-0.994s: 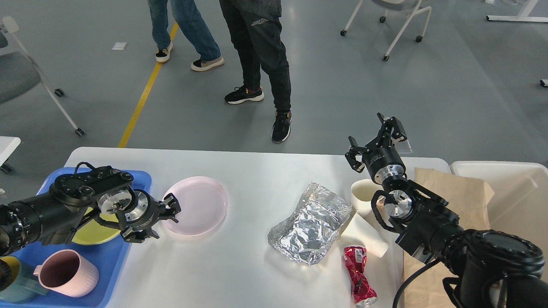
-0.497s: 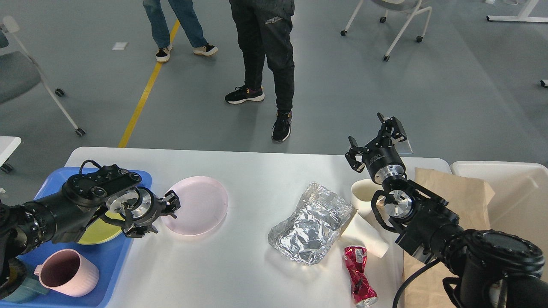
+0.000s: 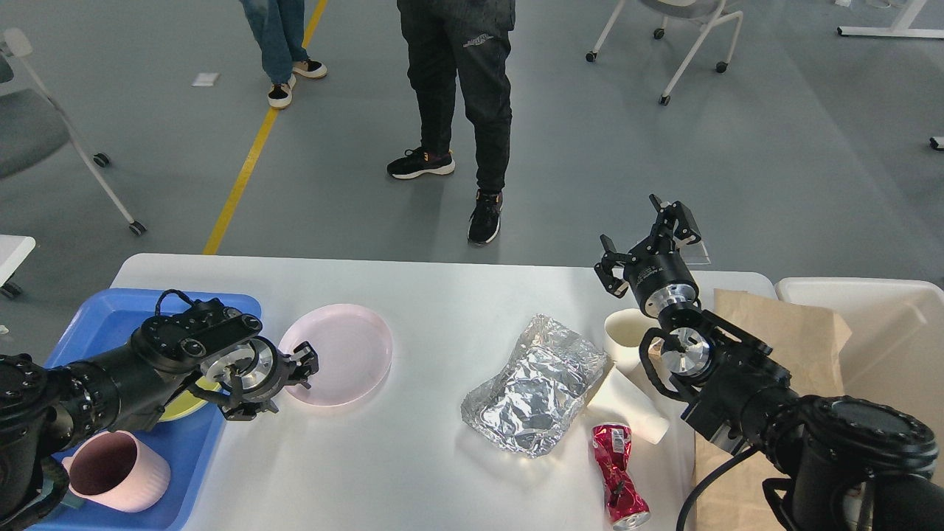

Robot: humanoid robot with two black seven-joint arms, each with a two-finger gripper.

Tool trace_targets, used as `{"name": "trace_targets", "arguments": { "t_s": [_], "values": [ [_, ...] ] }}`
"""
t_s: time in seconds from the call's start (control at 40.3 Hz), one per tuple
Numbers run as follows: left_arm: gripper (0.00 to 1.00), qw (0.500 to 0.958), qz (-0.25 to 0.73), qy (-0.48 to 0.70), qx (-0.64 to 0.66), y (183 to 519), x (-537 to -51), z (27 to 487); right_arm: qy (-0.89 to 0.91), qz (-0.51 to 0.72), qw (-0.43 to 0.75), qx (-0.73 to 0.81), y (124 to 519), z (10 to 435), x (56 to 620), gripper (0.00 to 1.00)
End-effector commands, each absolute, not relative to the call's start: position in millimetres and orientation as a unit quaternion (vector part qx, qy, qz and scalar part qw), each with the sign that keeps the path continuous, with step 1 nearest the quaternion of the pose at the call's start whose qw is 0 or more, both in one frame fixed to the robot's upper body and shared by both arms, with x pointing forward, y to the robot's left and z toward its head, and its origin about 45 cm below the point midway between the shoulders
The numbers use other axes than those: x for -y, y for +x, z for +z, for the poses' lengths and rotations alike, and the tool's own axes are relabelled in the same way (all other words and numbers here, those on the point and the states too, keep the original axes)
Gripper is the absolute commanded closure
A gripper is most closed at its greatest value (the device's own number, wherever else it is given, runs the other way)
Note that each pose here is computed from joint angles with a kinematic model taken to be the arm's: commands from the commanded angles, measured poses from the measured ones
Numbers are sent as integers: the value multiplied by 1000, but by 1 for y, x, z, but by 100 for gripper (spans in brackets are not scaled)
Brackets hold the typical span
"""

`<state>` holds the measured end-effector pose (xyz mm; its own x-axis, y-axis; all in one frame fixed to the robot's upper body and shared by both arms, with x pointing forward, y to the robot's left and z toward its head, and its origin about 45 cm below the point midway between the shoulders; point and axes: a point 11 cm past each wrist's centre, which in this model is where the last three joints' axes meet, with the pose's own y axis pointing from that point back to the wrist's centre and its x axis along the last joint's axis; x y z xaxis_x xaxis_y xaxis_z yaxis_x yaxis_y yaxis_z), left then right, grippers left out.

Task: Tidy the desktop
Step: 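Grasp the rim of the pink plate with the left gripper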

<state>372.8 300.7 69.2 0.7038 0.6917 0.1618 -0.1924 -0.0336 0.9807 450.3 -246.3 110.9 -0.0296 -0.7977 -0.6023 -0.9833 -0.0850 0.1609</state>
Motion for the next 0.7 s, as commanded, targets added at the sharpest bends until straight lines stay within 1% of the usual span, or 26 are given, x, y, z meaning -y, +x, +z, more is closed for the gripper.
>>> {"name": "trace_targets", "arguments": {
  "t_s": [0.0,0.124,0.174,0.199,0.248,0.671],
  "values": [
    [47,667,329,639,-196,372,-301,69,-678,288,161,-657,450,111,246,0],
    [59,670,320,640,-198,371,-301,69,-678,288,161,-657,450,111,246,0],
    [62,671,317,640,-199,371,-301,70,-678,288,161,-657,450,111,246,0],
    [66,672,313,641,-200,370,-302,70,-678,288,161,-657,450,111,246,0],
    [69,673,310,641,-201,370,-302,70,-678,288,161,-657,450,111,246,0],
    [87,679,296,641,-204,369,-303,72,-678,288,161,-657,450,111,246,0]
  ]
}}
